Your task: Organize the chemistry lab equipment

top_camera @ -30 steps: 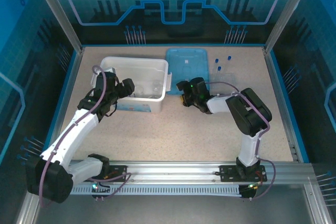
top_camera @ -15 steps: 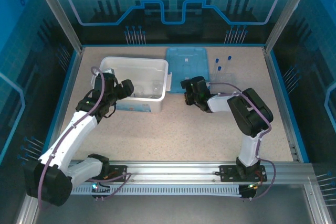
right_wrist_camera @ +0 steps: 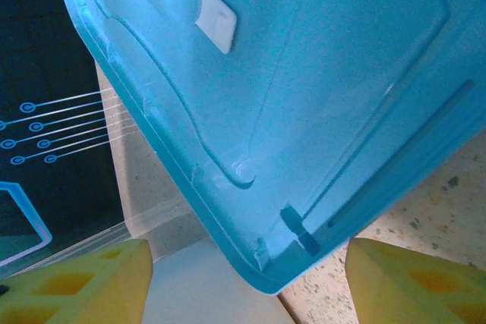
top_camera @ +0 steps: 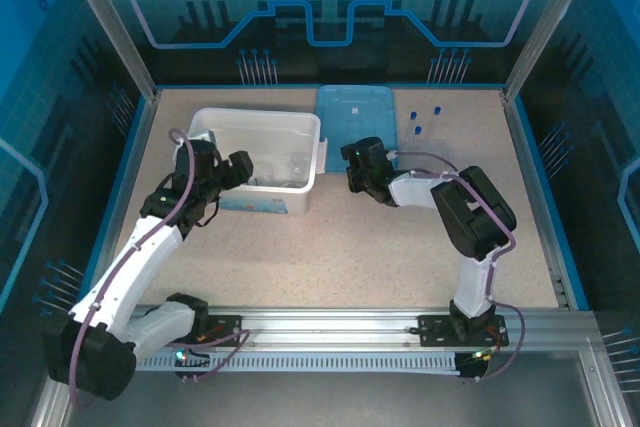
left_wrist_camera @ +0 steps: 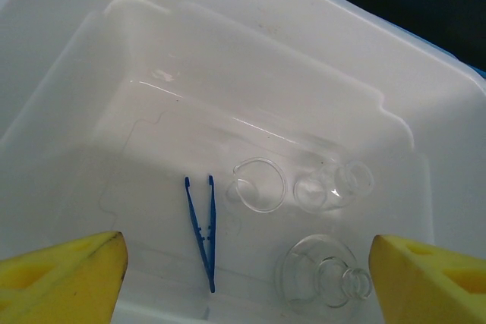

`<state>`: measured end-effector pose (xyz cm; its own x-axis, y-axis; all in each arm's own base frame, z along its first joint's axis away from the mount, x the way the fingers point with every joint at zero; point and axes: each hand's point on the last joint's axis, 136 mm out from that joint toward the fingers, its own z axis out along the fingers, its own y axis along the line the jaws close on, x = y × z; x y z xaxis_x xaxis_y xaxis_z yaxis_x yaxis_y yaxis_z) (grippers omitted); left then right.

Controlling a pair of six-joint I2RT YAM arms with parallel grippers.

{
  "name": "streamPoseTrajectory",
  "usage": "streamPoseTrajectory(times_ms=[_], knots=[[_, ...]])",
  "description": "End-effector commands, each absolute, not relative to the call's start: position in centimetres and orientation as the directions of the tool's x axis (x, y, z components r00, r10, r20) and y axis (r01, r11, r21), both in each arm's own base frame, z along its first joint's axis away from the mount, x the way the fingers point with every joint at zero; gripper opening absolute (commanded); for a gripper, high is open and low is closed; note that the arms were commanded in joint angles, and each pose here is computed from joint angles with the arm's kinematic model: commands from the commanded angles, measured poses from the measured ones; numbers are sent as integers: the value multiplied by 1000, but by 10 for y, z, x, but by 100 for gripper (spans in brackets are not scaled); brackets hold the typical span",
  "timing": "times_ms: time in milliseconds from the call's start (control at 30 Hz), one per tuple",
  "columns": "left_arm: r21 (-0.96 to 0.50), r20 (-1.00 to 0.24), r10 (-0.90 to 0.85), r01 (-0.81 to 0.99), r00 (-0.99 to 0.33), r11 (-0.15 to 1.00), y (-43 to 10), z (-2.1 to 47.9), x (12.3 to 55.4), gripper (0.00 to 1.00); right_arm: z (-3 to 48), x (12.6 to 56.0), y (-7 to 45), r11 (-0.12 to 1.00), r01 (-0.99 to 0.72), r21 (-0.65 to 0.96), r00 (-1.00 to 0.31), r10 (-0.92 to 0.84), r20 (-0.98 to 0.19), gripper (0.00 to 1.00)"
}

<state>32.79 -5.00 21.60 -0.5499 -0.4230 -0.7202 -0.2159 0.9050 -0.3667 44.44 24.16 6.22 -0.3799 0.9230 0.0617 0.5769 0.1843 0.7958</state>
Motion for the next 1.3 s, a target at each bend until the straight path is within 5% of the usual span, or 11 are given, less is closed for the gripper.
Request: streamPoseTrajectory(times_ms=[0, 1267], knots=[[-366, -734, -431, -229, -525, 902, -46, 226, 325, 84, 55, 441, 246, 190, 596, 780, -362, 931, 49, 69], [-373, -733, -434, -224, -524, 900, -46, 229, 323, 84, 35, 482, 215, 99, 622, 777, -233, 970, 63, 70]])
